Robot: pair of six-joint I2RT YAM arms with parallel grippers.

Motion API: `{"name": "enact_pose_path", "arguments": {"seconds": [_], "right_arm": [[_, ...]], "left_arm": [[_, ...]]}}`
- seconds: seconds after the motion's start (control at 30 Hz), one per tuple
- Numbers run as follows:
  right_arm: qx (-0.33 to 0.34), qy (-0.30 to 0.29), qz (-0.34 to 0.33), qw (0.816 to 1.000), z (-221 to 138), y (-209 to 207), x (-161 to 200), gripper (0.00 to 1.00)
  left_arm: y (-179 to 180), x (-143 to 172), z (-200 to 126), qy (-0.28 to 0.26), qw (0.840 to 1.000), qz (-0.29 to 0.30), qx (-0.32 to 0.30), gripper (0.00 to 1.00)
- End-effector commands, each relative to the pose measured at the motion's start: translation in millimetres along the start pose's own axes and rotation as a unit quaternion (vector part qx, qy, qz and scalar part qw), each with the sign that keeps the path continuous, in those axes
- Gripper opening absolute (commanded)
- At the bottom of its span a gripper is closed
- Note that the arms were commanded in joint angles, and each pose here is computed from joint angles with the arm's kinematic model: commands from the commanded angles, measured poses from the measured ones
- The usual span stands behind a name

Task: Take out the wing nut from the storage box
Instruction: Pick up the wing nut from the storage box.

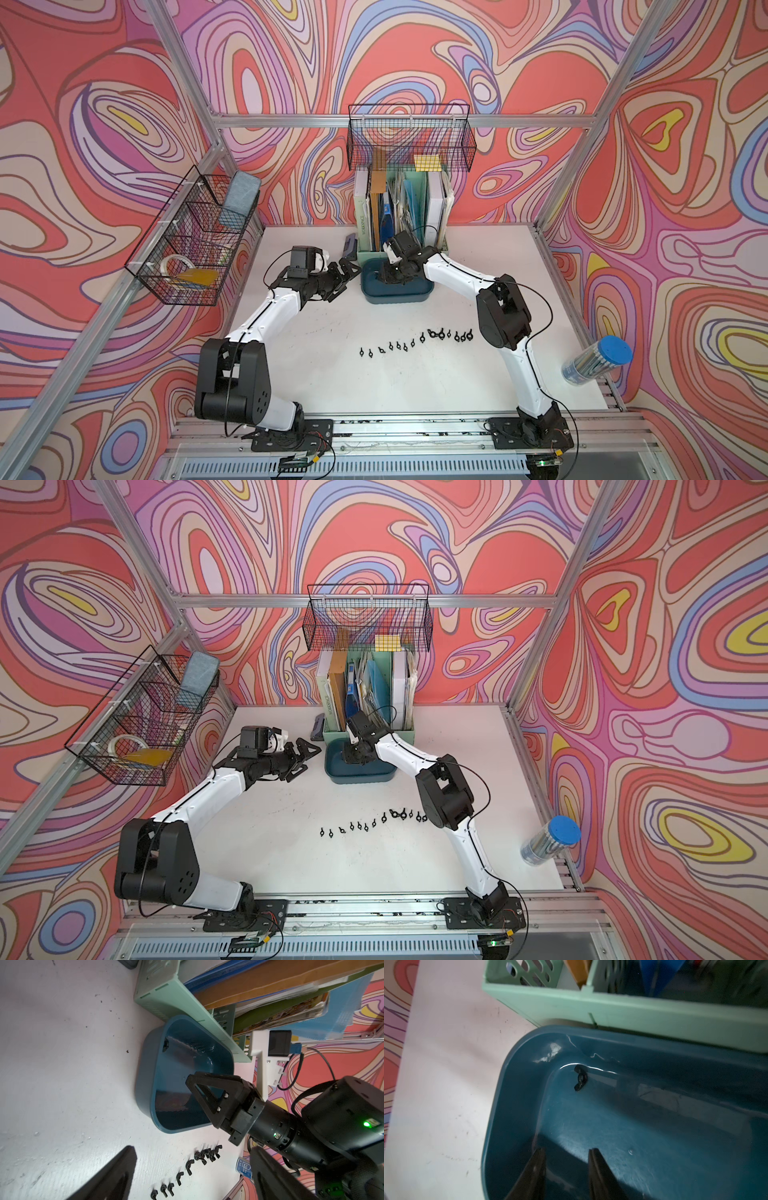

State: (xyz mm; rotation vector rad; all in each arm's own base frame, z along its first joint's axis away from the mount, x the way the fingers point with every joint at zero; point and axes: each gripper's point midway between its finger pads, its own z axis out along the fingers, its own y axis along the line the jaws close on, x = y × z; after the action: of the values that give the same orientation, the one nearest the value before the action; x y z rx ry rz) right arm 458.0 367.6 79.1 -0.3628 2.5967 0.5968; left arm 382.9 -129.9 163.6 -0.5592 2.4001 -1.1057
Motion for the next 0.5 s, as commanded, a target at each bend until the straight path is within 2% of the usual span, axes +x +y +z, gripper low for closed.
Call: {"name": "enact_pose_path", "arguments": {"seconds": [0.0,0.47], "right_arm": [[0.057,-0.008,-0.047,0.997,11.4,-14.4,-4.8,0.35],[0.069,-0.024,-0.082,0.994,51.3,-14.0,-15.6,0.28]], "left_arm": [[-1.6,-2.0,-16.1,-0.010,1.000,0.017,-0.017,0.99],[4.4,3.0,-24.5,-0.006,0.999,0.014,-0.030,0.99]]}}
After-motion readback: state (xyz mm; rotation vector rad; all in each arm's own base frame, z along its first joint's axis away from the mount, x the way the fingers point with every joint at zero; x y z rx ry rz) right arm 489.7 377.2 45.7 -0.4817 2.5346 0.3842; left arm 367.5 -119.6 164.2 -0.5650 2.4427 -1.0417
